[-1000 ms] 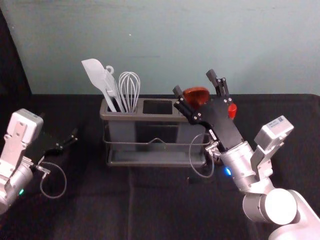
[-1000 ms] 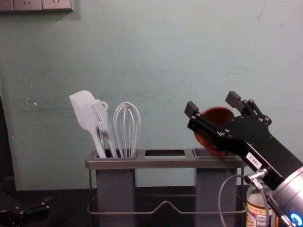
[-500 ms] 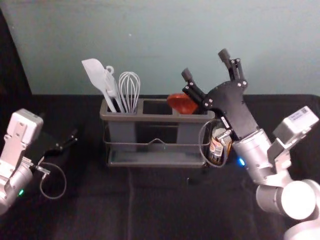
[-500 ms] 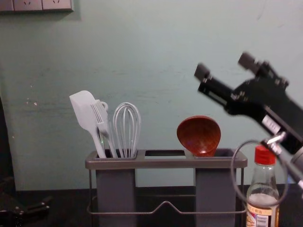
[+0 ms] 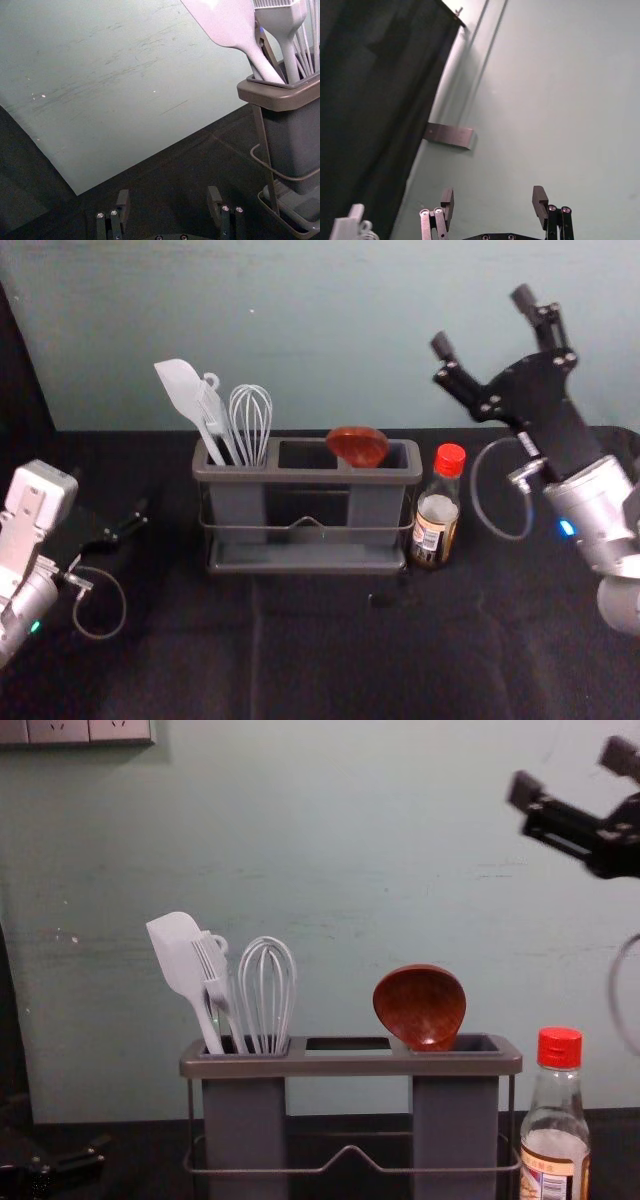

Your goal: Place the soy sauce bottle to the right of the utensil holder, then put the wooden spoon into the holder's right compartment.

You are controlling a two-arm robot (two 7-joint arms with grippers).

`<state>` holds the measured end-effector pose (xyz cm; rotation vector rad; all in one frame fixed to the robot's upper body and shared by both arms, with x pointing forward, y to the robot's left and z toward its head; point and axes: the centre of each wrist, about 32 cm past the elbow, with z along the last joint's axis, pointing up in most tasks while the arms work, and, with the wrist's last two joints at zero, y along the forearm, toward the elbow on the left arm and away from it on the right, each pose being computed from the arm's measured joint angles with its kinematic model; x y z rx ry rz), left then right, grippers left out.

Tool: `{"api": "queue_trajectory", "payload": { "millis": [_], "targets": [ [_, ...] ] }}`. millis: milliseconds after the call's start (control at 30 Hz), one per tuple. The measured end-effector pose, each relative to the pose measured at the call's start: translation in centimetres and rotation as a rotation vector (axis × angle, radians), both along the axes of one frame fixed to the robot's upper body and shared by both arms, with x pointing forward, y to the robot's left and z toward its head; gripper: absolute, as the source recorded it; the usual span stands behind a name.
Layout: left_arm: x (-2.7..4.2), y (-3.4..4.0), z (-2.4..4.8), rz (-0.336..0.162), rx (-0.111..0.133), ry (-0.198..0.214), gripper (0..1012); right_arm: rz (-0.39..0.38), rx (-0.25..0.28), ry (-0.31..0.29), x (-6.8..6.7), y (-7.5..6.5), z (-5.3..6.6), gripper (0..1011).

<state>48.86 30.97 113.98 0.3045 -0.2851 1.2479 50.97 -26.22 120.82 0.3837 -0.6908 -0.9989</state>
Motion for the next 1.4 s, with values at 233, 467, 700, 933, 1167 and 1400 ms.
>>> {"api": "queue_trajectory", "payload": {
  "millis": [233, 467, 700, 933, 1167, 1400],
  "targets": [
    [0.0, 0.0, 0.0, 0.0, 0.0, 0.0, 1011, -0.079, -0.008, 0.047, -0.4, -2.9, -0.7, 1002],
    [0.0, 0.0, 0.0, 0.0, 0.0, 0.0, 1012, -0.186, -0.041, 0.184, -1.0, -5.2, -2.7, 1002],
    [0.0, 0.0, 0.0, 0.0, 0.0, 0.0, 1012, -0.278, -0.075, 0.347, -1.5, -6.3, -4.6, 1003],
    [0.0, 0.0, 0.0, 0.0, 0.0, 0.0, 1012, -0.293, -0.102, 0.455, -1.5, -6.5, -6.8, 1002],
    [0.0, 0.0, 0.0, 0.0, 0.0, 0.0, 1011, -0.29, -0.15, 0.536, -1.2, -6.0, -7.9, 1002],
    [0.0, 0.0, 0.0, 0.0, 0.0, 0.0, 1011, -0.313, -0.208, 0.592, -1.0, -5.2, -7.7, 1002]
  ]
}}
